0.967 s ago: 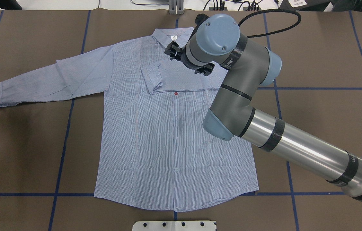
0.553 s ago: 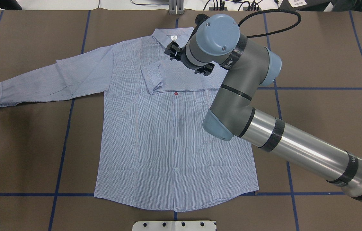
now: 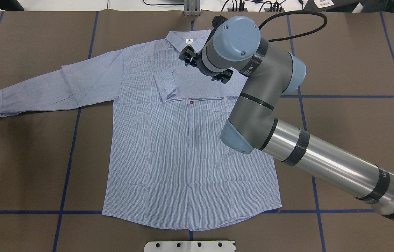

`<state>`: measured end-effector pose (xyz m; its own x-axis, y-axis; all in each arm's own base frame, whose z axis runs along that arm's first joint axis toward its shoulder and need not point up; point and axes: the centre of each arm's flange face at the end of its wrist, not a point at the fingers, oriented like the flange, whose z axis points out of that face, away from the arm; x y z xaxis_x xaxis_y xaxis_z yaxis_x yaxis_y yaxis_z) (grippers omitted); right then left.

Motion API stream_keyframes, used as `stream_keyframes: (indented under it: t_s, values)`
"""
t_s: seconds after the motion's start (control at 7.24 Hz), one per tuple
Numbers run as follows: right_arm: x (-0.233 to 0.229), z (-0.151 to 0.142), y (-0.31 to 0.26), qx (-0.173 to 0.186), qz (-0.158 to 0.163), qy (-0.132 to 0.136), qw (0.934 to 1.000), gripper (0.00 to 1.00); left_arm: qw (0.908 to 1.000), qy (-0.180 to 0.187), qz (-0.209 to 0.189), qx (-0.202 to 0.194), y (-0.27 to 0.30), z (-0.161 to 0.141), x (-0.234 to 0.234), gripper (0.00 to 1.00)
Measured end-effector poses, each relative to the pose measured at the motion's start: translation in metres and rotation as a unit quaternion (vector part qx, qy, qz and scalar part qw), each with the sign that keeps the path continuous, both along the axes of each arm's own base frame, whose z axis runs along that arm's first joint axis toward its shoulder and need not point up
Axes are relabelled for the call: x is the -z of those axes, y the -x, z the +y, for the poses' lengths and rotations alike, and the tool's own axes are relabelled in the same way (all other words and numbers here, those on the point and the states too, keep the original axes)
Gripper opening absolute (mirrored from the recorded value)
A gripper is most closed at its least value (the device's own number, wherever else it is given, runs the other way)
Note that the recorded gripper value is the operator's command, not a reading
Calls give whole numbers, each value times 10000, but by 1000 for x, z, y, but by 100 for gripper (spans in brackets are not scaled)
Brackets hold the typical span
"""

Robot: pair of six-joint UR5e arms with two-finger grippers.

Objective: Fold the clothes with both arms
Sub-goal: 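Grasp the cuff of the sleeve nearest the left gripper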

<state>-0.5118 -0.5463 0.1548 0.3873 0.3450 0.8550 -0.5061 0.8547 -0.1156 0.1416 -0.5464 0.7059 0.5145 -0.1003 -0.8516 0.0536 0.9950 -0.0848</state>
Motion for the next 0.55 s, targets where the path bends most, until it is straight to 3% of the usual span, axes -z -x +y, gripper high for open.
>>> stream_keyframes:
  t_s: [0.14,0.28,0.55]
  values:
    - [0,1,0,2,-5,-3,10000,100,10000,1,-3,-1,0,0,0,7]
    - [1,1,0,2,-8,-5,10000,100,10000,0,-4,-1,-1,-1,0,0]
    - [-3,3,-2,3,-6,-4,10000,100,10000,-4,-1,-7,-1,-1,0,0]
